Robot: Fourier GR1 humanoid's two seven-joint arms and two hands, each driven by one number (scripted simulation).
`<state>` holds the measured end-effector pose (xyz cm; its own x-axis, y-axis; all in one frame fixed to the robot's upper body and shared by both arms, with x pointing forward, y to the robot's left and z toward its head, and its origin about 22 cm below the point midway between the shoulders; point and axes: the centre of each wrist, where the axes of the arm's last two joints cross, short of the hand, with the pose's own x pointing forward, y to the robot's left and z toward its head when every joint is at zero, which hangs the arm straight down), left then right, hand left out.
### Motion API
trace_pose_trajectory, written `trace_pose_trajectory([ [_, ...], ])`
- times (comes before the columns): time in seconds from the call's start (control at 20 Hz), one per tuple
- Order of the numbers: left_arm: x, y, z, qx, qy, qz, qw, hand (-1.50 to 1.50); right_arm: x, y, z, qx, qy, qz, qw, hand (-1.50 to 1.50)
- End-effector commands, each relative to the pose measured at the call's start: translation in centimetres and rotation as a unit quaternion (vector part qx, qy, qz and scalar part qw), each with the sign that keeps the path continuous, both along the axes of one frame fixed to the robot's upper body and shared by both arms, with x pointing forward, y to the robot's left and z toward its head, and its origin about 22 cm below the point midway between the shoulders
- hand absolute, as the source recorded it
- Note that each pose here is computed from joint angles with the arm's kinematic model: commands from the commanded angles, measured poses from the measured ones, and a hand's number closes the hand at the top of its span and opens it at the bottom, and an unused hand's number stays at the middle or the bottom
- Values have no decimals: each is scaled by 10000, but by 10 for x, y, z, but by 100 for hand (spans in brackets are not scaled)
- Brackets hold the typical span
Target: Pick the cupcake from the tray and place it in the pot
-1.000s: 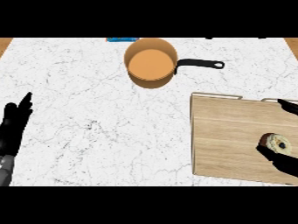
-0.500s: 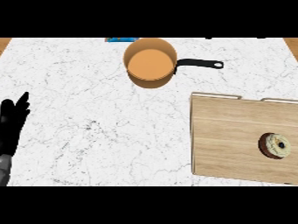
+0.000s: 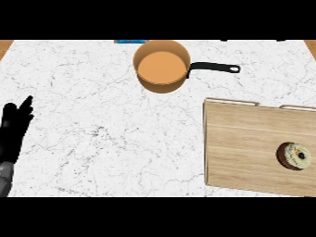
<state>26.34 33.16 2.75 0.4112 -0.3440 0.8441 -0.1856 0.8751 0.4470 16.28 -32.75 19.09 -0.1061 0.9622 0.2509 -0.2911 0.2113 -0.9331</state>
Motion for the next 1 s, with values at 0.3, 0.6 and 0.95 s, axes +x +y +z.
trace_pose_trajectory([
  [0.3,10,7,-13,-54,-16,34,10000,0,-1,12,-5,-466,722,-435,9953,-150],
  [0.6,12,3,7,-9,-91,-7,10000,0,28,6,-40,-469,833,-549,9939,-150],
  [0.95,7,-11,-4,-10,-78,3,10000,0,43,7,-48,-588,873,-625,9925,-150],
])
